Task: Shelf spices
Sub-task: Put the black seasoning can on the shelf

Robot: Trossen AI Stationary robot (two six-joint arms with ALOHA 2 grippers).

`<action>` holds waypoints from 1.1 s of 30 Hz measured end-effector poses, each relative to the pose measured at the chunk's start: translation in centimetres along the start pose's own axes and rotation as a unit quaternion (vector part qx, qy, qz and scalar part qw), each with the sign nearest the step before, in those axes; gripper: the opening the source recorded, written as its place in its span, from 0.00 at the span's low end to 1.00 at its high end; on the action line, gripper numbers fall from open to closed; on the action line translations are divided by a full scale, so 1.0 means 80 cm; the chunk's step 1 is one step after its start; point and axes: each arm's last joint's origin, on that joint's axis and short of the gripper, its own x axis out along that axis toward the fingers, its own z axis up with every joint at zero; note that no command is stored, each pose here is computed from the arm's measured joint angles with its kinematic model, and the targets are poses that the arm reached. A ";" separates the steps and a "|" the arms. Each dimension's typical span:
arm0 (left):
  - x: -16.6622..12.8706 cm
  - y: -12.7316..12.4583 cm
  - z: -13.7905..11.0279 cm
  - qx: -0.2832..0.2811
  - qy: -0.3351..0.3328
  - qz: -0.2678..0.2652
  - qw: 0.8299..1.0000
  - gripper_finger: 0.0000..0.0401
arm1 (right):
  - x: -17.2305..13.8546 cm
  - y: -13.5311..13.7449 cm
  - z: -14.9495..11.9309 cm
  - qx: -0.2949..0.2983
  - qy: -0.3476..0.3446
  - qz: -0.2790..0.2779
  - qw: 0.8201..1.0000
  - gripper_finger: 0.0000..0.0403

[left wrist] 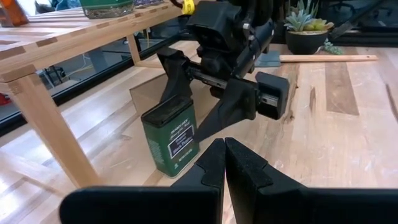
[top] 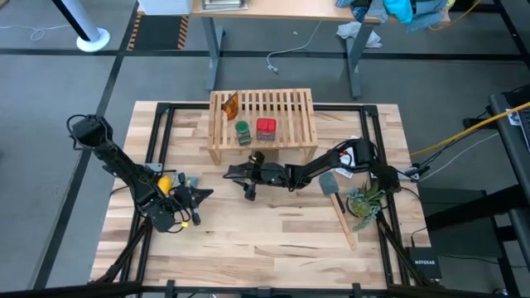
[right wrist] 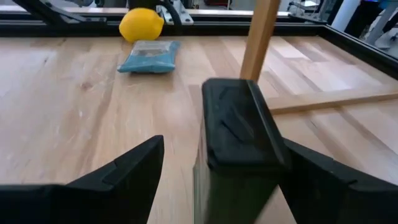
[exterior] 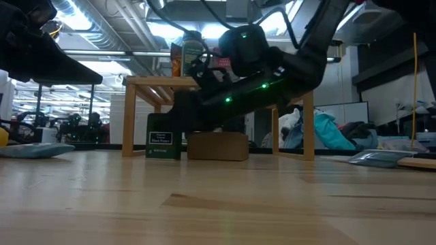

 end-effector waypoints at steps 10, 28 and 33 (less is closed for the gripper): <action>0.000 0.000 0.000 0.001 0.000 0.000 1.000 0.01 | 0.007 0.001 0.003 -0.001 -0.005 -0.001 1.000 0.58; 0.000 0.000 0.000 0.002 0.001 0.000 1.000 0.01 | -0.017 0.057 0.025 -0.003 -0.004 0.114 0.993 0.28; 0.000 0.000 -0.001 0.004 0.001 0.001 1.000 0.01 | -0.039 0.072 0.053 -0.016 0.005 0.130 0.991 0.28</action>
